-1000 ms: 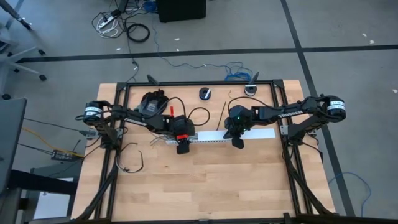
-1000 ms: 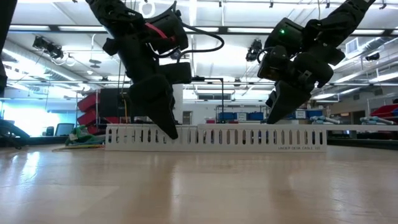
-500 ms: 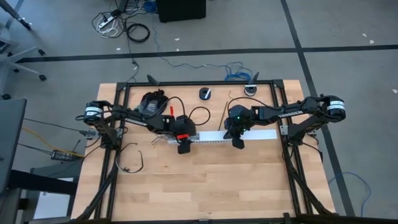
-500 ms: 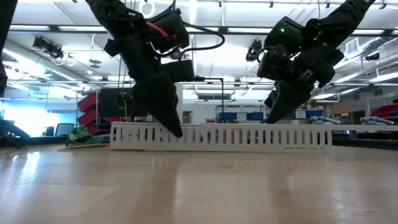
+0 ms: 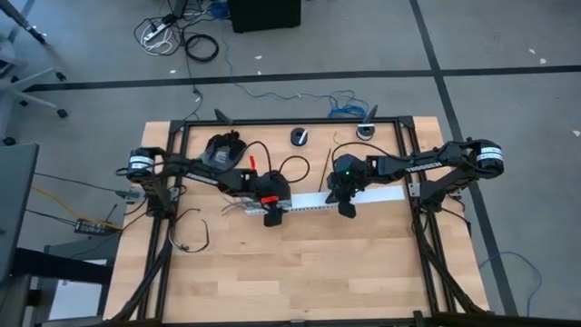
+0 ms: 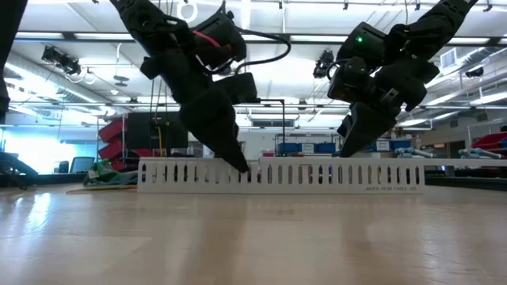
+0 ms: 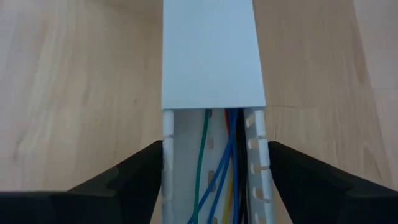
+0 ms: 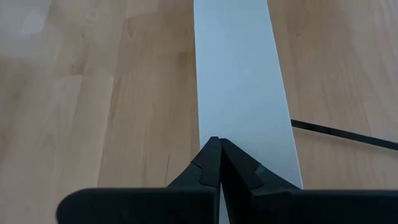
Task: Ziptie cables
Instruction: Close the white cable duct
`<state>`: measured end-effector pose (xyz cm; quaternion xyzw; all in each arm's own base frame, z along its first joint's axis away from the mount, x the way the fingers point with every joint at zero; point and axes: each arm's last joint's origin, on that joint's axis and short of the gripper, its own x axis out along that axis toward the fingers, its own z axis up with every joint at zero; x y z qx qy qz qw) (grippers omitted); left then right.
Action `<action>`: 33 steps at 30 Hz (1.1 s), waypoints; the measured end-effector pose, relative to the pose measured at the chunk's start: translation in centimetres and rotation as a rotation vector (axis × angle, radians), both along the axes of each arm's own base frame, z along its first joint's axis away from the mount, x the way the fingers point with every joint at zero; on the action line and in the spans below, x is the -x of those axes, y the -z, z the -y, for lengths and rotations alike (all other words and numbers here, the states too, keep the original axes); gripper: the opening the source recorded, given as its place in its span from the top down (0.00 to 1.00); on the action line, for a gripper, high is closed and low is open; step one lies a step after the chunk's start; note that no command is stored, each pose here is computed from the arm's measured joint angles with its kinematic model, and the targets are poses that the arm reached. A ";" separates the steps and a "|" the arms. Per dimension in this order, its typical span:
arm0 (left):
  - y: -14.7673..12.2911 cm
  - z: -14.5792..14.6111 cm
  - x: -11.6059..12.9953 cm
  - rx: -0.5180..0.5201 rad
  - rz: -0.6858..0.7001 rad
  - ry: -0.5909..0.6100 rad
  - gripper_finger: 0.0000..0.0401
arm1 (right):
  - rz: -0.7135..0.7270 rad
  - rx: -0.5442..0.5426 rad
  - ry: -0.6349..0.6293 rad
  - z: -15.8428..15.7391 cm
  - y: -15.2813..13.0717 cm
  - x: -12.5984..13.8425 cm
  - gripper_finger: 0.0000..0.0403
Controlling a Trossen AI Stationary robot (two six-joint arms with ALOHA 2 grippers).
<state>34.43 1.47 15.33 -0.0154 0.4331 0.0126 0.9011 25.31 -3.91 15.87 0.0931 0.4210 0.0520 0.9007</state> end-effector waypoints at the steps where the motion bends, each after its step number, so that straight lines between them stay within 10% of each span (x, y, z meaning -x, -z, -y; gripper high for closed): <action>1: 0.1 0.0 -0.1 0.002 0.000 0.002 0.31 | 0.000 0.000 0.000 0.0 0.0 0.0 1.00; 33: 0.3 -0.1 -0.4 -0.016 0.010 -0.013 0.43 | 0.042 0.001 -0.017 0.0 -0.2 -0.3 1.00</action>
